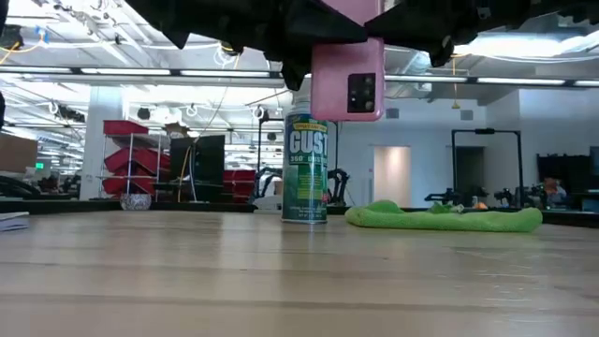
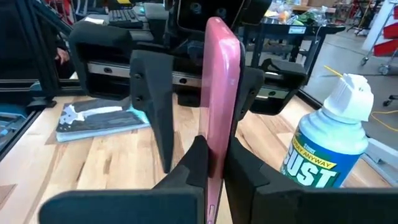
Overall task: Apply microfiber cloth
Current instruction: Spray the pink cellphone using the spray bottle
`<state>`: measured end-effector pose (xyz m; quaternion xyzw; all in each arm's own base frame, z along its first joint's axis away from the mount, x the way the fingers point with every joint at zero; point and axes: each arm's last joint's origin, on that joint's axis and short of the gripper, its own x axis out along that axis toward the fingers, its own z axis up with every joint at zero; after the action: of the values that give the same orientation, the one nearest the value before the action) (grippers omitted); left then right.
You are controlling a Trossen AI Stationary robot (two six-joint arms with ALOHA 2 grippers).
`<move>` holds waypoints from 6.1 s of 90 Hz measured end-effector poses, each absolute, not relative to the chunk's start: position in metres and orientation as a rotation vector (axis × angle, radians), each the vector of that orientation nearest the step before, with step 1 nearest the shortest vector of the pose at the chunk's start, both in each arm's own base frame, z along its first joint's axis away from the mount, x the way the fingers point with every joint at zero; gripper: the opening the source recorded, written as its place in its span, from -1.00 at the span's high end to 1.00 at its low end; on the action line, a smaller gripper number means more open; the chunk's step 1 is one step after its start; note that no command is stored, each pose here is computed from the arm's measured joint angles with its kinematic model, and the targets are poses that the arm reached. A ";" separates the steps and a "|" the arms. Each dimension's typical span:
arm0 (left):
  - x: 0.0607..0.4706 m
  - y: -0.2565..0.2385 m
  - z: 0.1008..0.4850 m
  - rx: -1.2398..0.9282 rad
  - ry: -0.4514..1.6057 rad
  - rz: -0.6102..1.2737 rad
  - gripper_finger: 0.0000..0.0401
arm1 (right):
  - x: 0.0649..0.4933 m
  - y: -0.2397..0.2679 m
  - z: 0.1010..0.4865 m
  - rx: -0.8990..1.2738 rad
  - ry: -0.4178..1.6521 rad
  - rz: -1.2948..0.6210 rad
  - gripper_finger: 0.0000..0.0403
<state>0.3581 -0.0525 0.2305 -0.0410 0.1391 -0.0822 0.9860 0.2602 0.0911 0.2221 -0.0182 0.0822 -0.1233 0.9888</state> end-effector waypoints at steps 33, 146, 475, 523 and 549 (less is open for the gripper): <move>0.359 -0.048 0.231 -0.082 0.272 -0.154 0.40 | 0.258 0.095 0.222 -0.055 0.167 -0.259 0.94; 0.361 -0.036 0.235 -0.061 0.240 -0.222 0.98 | 0.255 0.098 0.223 -0.054 0.169 -0.247 0.88; 0.177 0.093 0.214 -0.108 0.135 0.774 0.99 | 0.366 -0.102 0.332 -0.213 0.716 -0.073 1.00; 0.180 0.075 0.218 -0.125 0.113 0.794 0.99 | 0.367 -0.103 0.327 -0.202 0.721 -0.021 1.00; 0.182 0.068 0.216 -0.126 0.126 0.802 0.99 | 0.373 -0.095 0.325 -0.204 0.708 0.009 1.00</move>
<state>0.1822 0.0679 0.2158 -0.0614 0.0614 0.3898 0.9168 0.3726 -0.0950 0.3252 -0.0998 0.3459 0.0044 0.9329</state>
